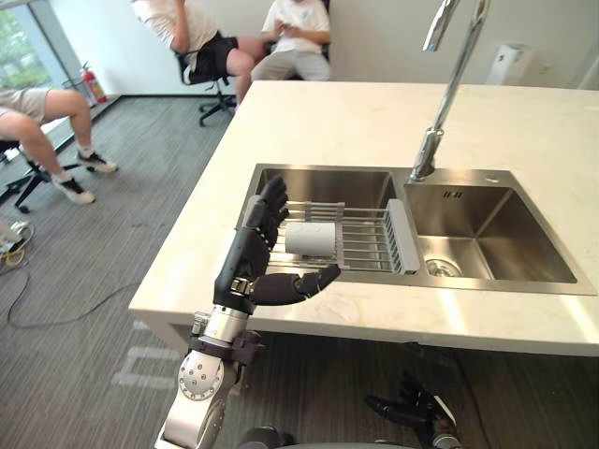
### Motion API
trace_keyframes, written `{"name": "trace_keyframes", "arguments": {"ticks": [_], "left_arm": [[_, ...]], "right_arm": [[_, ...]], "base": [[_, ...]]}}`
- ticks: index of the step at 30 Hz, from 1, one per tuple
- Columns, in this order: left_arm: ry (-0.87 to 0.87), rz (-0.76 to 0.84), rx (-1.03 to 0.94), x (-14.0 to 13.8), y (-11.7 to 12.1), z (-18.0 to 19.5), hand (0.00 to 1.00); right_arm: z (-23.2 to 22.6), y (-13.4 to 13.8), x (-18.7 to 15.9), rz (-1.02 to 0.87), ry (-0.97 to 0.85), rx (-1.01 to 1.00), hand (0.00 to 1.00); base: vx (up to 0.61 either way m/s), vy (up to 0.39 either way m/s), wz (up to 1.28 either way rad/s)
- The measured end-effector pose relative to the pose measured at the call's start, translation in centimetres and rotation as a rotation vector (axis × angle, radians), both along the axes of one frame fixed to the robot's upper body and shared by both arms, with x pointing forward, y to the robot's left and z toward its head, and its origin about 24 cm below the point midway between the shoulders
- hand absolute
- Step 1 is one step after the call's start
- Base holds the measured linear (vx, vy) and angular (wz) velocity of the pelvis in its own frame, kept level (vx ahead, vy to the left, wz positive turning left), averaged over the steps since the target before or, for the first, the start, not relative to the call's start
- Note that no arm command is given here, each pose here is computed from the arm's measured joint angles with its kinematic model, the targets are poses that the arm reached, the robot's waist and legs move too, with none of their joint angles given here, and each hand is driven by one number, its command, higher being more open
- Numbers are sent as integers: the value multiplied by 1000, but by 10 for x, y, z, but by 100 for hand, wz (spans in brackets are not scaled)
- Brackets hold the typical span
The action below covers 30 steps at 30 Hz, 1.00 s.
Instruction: Walk over to the sink, pick up the cup, carry it to the dishwasher, place the cup inside the dishwasher, then close the dishwasher door
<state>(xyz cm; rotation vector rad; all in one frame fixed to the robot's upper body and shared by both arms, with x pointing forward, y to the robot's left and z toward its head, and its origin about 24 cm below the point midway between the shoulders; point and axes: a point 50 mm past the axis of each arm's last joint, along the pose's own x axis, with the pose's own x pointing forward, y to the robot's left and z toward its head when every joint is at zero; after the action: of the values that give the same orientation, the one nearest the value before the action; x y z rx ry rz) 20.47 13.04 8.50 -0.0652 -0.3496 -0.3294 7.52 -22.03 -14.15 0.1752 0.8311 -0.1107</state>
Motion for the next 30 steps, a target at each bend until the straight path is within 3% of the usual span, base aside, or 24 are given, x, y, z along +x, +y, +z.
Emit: {"name": "trace_keyframes", "arguments": {"ticks": [5,15,30], "left_arm": [[20,-25,77,5,-2,-5,100],[22,26,316,13,-9,-18,100],[87,91,626,34,16,-38,100]], "right_arm": [[-4,0,-20,-7,49,10,100],[0,-6,-7,-47,-3,2,100],[-6,1,-17,-41,52,52,100]], "base": [[155,-18,10],[103,-97,0],[-55,4,-1]]}}
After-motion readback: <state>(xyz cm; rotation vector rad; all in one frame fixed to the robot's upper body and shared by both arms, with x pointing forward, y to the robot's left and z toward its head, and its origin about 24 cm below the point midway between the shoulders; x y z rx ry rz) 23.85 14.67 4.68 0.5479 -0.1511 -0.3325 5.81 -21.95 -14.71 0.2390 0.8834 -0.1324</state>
